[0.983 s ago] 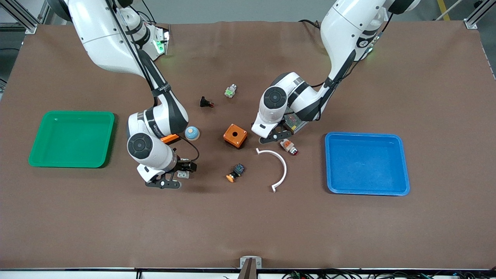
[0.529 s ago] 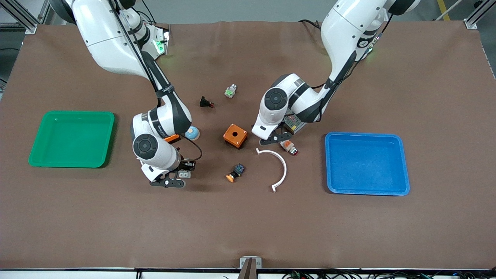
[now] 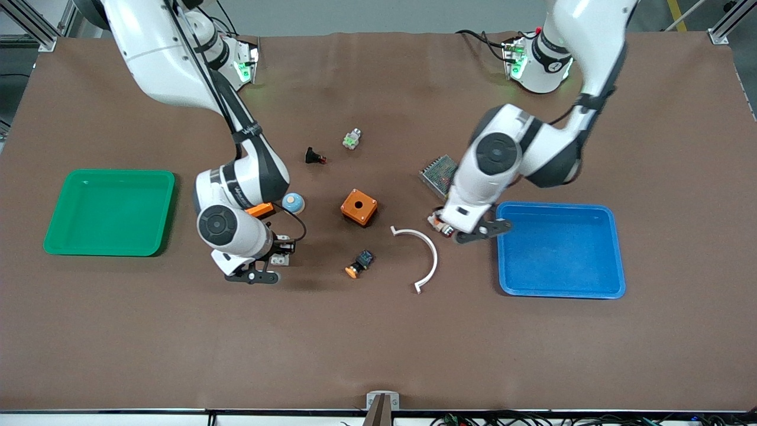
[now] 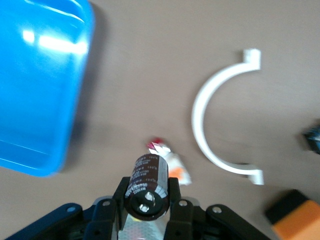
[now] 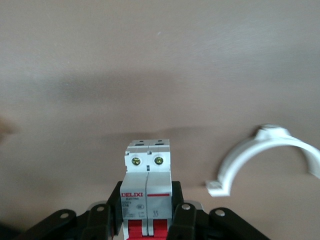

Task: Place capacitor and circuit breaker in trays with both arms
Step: 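Carry the capacitor to the blue tray while the right gripper carries the breaker, then lower the capacitor into the blue tray while the right gripper lowers the breaker, then open both grippers and lift them away from the trays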

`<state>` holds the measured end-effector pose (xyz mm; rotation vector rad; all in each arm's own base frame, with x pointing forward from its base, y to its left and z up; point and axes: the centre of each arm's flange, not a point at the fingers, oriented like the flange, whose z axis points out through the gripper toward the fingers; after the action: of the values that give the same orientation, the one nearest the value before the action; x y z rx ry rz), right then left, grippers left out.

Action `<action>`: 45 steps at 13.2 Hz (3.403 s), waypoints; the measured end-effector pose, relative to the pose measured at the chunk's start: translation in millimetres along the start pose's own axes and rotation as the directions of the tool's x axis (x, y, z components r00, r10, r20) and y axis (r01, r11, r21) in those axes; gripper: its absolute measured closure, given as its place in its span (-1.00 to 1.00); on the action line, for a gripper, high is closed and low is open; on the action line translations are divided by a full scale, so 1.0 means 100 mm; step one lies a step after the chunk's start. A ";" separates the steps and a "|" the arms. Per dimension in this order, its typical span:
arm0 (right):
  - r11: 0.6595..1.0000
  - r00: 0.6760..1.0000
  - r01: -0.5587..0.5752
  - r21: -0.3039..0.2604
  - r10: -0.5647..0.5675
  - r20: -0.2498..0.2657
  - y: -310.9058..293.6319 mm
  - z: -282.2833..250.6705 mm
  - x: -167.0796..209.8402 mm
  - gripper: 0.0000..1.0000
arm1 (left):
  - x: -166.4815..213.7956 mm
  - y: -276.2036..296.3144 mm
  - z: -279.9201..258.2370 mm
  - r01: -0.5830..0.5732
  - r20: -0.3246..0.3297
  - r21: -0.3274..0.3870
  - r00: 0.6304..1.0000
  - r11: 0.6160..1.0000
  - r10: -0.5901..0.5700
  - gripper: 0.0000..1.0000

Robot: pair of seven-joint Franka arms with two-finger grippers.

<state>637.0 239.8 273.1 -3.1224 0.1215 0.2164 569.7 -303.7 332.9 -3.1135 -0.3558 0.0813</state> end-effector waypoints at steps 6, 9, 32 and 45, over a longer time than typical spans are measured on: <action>1.000 0.994 0.021 0.002 -0.021 0.103 2.07 -1.58 -0.06 0.20 | 0.90 -1.66 0.12 -0.119 0.041 0.067 0.992 0.991 0.116 0.31; 0.999 0.990 0.045 0.022 -0.047 0.136 3.51 -1.49 -0.11 0.20 | 1.11 -2.26 0.45 -0.145 0.039 0.057 0.989 0.988 0.143 0.31; 0.999 0.998 0.040 -0.027 -0.041 -0.038 5.23 0.54 -0.88 0.06 | 1.38 -2.61 0.12 -0.148 -0.146 0.015 0.978 0.989 0.148 -1.00; 0.999 0.998 0.007 -0.033 -0.009 -0.056 3.46 -2.00 -1.07 -1.00 | 0.44 -2.53 -2.93 -0.132 -0.127 0.051 0.982 0.990 0.137 -1.00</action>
<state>531.8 -100.3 484.7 -3.1620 0.1068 0.1316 570.6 -47.4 626.3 -3.0764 -0.1393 -0.1126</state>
